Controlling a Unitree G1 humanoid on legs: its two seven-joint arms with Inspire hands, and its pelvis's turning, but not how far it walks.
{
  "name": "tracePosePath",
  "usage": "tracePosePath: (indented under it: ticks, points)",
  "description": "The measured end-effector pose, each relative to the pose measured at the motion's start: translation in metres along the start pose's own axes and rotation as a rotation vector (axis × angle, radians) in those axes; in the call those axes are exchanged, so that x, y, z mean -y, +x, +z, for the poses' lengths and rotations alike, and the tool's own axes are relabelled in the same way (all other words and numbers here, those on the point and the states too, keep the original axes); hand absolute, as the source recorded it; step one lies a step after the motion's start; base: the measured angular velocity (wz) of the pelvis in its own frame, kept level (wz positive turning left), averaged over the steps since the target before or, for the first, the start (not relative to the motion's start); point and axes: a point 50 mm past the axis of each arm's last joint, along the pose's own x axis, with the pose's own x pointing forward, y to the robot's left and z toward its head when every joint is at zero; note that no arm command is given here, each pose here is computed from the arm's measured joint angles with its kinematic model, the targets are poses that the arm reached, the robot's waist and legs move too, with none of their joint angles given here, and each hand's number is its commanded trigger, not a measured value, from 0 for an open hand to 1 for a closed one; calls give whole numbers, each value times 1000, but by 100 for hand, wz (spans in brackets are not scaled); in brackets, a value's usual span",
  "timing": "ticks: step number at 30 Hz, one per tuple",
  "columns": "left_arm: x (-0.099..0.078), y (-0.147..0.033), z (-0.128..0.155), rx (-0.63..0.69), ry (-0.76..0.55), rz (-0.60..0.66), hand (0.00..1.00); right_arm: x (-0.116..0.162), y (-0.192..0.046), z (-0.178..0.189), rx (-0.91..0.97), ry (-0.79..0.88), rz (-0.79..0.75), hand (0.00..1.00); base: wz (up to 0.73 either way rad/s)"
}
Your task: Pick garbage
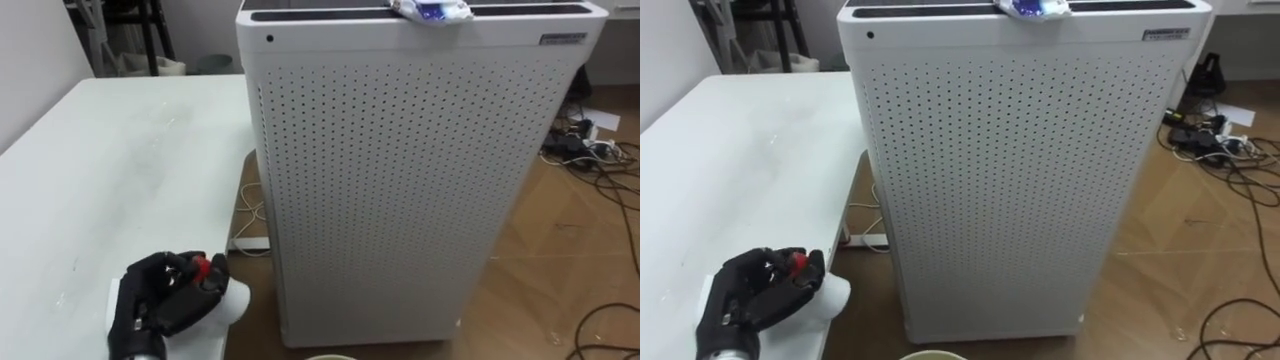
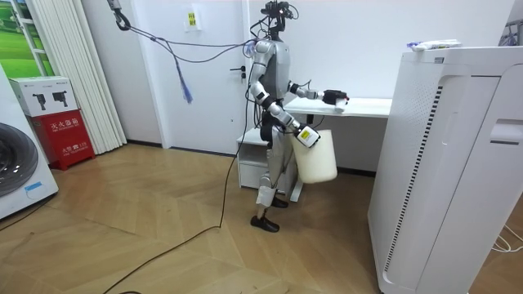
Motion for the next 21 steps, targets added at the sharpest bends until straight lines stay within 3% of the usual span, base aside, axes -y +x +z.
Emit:
tracePosePath:
  ticks: [9,15,21]
  points:
    - [31,7,30,94,-140,-177,100,8,9,-2,-36,6,-49,100,-7]
    - [60,-2,26,57,-208,-364,100,15,31,13,-35,39,-66,100,-3]
    - [71,-8,24,35,-217,-469,100,19,37,27,6,58,-81,100,-2]
